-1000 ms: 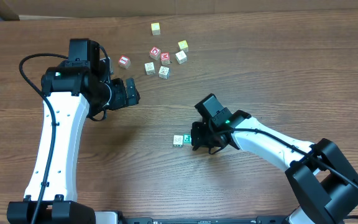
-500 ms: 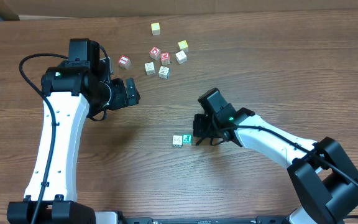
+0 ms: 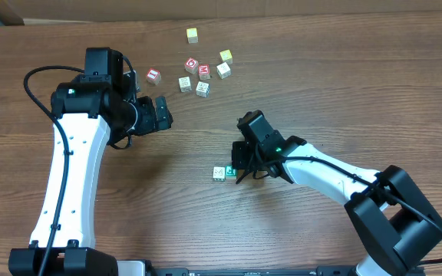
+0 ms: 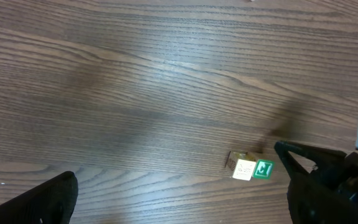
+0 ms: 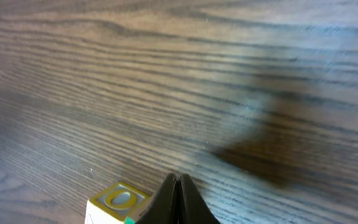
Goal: Flip 5 blocks
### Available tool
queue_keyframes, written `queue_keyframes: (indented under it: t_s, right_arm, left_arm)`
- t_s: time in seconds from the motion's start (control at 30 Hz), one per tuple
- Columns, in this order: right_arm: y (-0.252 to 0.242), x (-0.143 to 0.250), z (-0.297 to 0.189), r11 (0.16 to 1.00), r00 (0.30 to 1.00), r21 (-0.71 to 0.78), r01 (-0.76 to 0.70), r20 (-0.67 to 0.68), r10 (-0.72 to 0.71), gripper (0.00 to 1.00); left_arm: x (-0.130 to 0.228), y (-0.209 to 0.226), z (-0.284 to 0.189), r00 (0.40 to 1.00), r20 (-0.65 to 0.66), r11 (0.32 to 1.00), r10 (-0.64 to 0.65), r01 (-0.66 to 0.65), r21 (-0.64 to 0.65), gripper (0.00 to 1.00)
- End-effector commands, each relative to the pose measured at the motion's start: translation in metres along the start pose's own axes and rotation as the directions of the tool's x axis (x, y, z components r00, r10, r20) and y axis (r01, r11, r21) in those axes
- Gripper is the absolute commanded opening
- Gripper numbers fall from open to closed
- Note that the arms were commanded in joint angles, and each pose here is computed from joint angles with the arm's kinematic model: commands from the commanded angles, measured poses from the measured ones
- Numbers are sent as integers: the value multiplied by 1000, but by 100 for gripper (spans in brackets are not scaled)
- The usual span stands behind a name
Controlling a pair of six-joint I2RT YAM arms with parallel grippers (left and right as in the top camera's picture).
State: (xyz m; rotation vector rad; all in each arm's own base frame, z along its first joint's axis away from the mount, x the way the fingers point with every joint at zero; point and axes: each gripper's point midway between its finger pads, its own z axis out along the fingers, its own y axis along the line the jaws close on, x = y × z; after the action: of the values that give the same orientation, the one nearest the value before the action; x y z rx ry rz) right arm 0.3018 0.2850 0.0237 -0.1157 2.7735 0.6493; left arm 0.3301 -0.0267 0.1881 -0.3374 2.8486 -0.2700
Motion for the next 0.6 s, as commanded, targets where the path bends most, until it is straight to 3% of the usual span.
queue_keyframes:
  t_s: [0.0, 0.57]
  right_arm:
    - [14, 0, -2, 999, 1000, -50, 17, -18, -18, 4]
    - [17, 12, -2, 995, 996, -80, 53, -71, -59, 4]
  left_arm:
    - [-7, -1, -5, 1000, 22, 1000, 3, -3, 1, 100]
    - [-7, -1, -5, 1000, 22, 1000, 3, -3, 1, 100]
